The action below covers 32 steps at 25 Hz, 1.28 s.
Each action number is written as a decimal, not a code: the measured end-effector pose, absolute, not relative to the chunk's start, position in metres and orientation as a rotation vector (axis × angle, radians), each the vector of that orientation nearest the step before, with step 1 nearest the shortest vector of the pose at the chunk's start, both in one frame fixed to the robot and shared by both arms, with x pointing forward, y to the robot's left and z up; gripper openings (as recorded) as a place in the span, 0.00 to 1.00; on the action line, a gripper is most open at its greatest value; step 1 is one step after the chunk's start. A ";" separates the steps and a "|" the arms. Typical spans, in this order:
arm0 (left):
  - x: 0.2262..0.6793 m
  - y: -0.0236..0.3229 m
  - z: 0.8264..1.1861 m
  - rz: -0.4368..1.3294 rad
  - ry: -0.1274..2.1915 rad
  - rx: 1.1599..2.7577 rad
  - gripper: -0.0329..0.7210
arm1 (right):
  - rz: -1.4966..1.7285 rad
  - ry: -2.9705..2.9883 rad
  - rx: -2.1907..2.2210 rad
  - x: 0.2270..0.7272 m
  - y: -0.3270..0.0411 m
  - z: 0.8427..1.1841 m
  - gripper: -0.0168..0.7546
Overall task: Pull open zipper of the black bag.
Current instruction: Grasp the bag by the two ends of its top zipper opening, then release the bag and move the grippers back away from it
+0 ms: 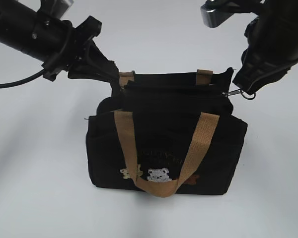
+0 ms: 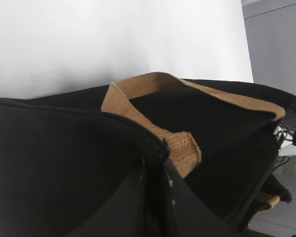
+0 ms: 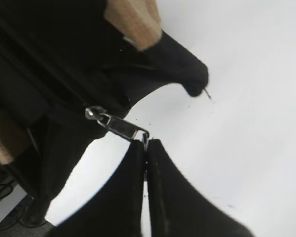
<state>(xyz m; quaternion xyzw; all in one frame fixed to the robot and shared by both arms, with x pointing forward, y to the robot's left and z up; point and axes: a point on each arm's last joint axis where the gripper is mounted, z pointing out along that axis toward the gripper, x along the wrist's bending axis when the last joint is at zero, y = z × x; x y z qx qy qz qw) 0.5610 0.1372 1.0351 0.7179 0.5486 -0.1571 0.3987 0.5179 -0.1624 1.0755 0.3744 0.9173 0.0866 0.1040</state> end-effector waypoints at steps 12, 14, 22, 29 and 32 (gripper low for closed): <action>0.561 0.137 1.035 -0.398 1.389 1.817 0.06 | 0.199 2.613 1.391 0.525 -0.193 1.075 0.02; 0.561 0.137 1.035 -0.398 1.389 1.816 0.06 | 0.209 2.612 1.406 0.525 -0.192 1.075 0.02; 0.551 0.141 1.049 -0.377 1.335 1.865 0.34 | 0.278 2.578 1.447 0.515 -0.194 1.090 0.54; 0.504 0.166 1.098 -0.199 1.226 2.072 0.54 | 0.401 2.474 1.489 0.467 -0.212 1.117 0.65; 0.470 0.185 1.110 -0.093 1.256 2.141 0.55 | 0.440 2.447 1.517 0.431 -0.225 1.115 0.65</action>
